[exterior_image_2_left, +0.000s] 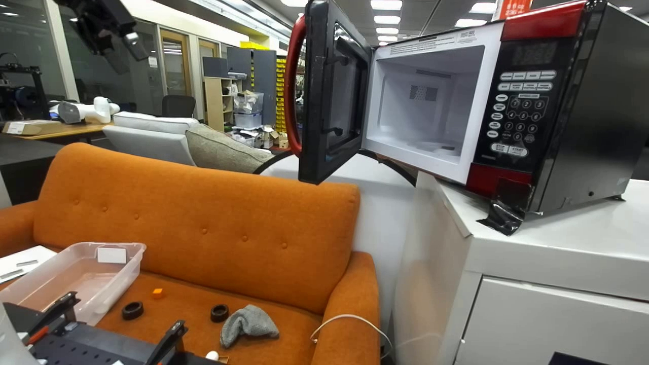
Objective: Remove the bottle from the top of the microwave and put it in the box on the couch
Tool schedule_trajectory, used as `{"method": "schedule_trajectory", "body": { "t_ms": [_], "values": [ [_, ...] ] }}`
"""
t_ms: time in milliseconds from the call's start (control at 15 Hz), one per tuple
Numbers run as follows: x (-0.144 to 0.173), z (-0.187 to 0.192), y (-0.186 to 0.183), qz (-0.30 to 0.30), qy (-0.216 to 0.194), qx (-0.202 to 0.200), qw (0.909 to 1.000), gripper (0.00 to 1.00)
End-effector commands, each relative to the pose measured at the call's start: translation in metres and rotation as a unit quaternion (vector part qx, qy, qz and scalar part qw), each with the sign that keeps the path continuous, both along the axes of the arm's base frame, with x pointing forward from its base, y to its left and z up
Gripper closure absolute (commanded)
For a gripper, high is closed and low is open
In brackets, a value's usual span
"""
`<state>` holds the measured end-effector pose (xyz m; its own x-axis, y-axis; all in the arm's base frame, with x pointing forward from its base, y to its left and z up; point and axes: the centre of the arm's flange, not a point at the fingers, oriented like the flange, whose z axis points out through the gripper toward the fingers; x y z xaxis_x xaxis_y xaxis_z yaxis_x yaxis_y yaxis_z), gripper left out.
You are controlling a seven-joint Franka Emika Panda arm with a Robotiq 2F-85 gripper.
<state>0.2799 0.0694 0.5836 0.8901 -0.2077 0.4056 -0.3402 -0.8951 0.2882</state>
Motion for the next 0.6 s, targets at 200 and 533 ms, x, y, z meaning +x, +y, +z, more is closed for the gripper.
{"method": "schedule_trajectory", "body": {
  "t_ms": [200, 533],
  "values": [
    [0.023, 0.023, -0.064, -0.053, -0.09, -0.131, 0.9858, 0.0],
    [0.019, 0.029, -0.066, -0.052, -0.088, -0.125, 0.987, 0.0]
  ]
}}
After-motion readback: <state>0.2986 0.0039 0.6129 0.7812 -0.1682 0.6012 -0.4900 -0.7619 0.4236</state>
